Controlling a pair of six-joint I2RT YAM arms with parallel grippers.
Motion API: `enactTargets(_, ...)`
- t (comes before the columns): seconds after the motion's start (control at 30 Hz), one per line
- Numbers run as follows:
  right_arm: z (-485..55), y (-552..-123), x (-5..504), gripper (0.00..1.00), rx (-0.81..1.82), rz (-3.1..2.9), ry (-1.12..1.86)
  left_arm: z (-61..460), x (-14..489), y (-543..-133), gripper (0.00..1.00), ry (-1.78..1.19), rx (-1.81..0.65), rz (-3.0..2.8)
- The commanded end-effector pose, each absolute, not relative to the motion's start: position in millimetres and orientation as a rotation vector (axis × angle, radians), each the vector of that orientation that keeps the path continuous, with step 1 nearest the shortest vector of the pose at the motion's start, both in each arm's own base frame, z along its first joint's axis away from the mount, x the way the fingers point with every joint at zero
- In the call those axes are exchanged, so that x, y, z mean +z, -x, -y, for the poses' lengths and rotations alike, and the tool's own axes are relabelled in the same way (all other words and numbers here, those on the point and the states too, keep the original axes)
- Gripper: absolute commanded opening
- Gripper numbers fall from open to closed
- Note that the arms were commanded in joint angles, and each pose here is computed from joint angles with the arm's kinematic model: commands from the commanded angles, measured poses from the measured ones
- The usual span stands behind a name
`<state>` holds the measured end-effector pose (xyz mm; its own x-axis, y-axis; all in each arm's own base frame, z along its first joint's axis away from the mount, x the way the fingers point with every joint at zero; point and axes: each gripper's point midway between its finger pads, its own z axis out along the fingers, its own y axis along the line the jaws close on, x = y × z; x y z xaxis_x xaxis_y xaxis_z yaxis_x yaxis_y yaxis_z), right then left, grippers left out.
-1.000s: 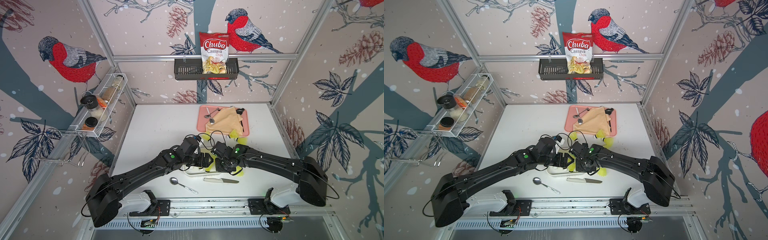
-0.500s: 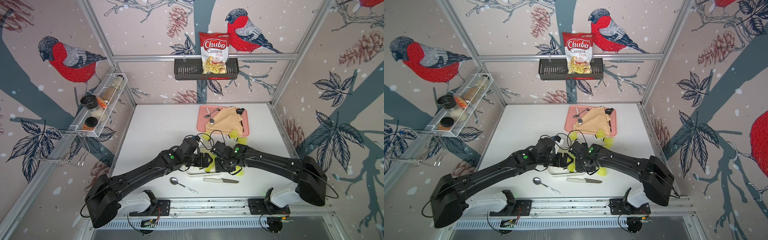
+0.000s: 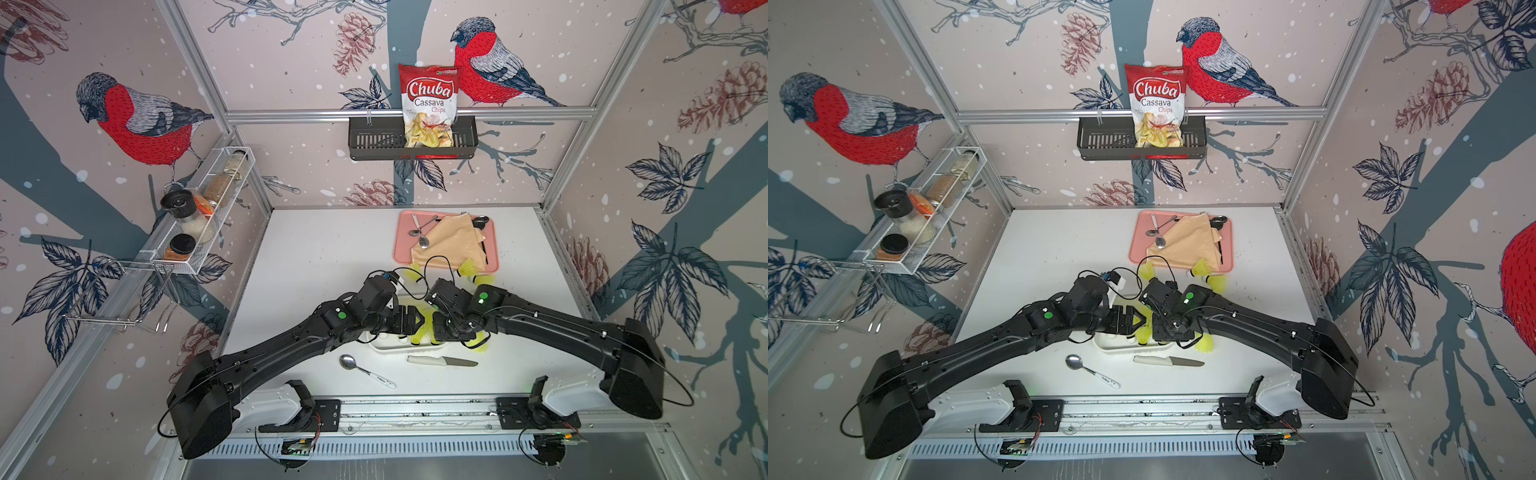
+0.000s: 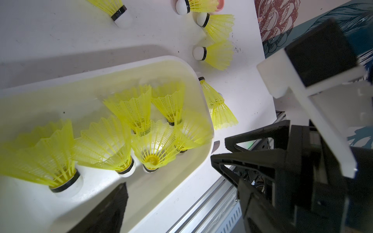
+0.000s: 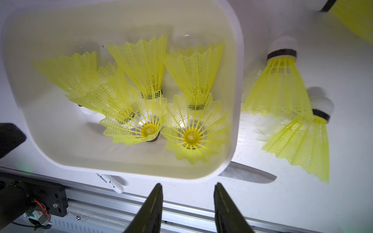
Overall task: Put the shuttlecocks into the storage box
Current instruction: Place the shuttlecock in the storage box, then pick up the shuttlecock at the center of the board.
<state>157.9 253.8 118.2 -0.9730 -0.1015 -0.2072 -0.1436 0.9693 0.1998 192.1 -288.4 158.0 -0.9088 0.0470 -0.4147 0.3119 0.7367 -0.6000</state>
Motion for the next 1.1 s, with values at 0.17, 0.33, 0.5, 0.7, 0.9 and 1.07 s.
enactTargets(0.17,-253.7,-201.0,152.0,0.71,0.364,-2.847,0.128,277.7,182.3,-222.6,0.89,-0.123,-0.976,-2.500)
enactTargets(0.33,-244.7,-236.2,167.2,1.00,0.416,-2.820,0.088,269.6,184.5,-249.6,0.89,-0.016,-0.974,-2.506)
enactTargets(0.5,-228.3,-269.0,172.5,1.00,0.425,-2.815,0.075,276.6,183.8,-280.7,0.87,0.070,-0.956,-2.527)
enactTargets(0.7,-207.0,-299.4,161.6,1.00,0.482,-2.827,0.038,295.3,156.6,-311.0,0.83,0.199,-0.916,-2.634)
enactTargets(0.9,-191.6,-323.7,145.6,1.00,0.511,-2.822,-0.022,313.3,118.5,-334.8,0.78,0.400,-0.888,-2.714)
enactTargets(1.07,-203.6,-331.2,129.1,1.00,0.623,-2.826,0.044,325.7,94.4,-351.2,0.70,0.531,-0.891,-2.708)
